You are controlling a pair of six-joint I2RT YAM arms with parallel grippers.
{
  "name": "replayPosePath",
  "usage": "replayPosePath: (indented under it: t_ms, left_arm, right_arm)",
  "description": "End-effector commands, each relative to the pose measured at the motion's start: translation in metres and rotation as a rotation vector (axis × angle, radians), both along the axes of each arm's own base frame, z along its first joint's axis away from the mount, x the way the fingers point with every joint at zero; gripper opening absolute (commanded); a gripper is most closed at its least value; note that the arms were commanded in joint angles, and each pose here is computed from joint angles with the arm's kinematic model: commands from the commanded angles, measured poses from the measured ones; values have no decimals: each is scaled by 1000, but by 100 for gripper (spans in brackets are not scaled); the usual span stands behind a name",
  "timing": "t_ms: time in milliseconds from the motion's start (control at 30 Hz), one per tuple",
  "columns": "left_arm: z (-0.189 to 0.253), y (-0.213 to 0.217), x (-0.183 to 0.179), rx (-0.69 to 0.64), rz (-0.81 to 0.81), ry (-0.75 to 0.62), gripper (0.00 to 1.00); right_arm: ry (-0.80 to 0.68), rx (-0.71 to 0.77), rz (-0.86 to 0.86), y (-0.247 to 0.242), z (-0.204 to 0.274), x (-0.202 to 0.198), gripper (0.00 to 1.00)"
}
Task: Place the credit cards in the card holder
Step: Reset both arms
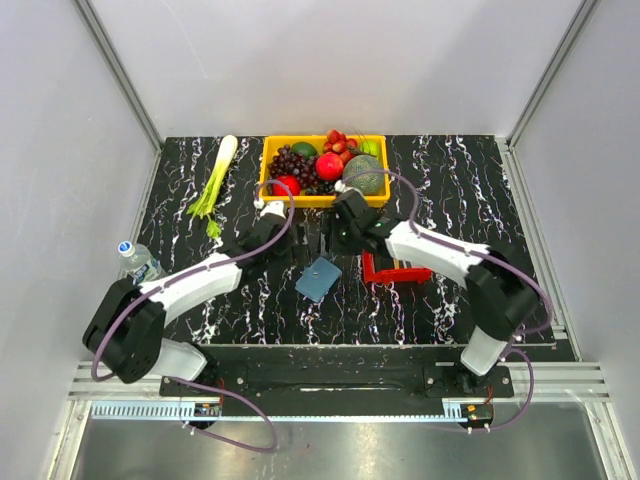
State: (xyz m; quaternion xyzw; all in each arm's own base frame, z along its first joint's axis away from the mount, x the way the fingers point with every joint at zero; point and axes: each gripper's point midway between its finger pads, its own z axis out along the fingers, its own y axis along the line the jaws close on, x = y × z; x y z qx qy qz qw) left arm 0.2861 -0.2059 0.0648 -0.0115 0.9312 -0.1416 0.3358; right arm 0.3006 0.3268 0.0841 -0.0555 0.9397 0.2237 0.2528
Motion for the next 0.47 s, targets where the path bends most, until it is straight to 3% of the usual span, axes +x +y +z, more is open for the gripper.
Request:
replayPosePath:
  t_ms: [0,233,433]
  left_arm:
    - [58,19,30,-67,105,-141,99]
    - [86,58,42,-19,251,-210,99]
    - [94,69,41,-15,275,-237,99]
  right_arm:
    - [-222,37,-74,-26,71,33,68]
    - [-268,44,-220,-105,90,48,82]
    - [-277,5,-324,-158,95,53,89]
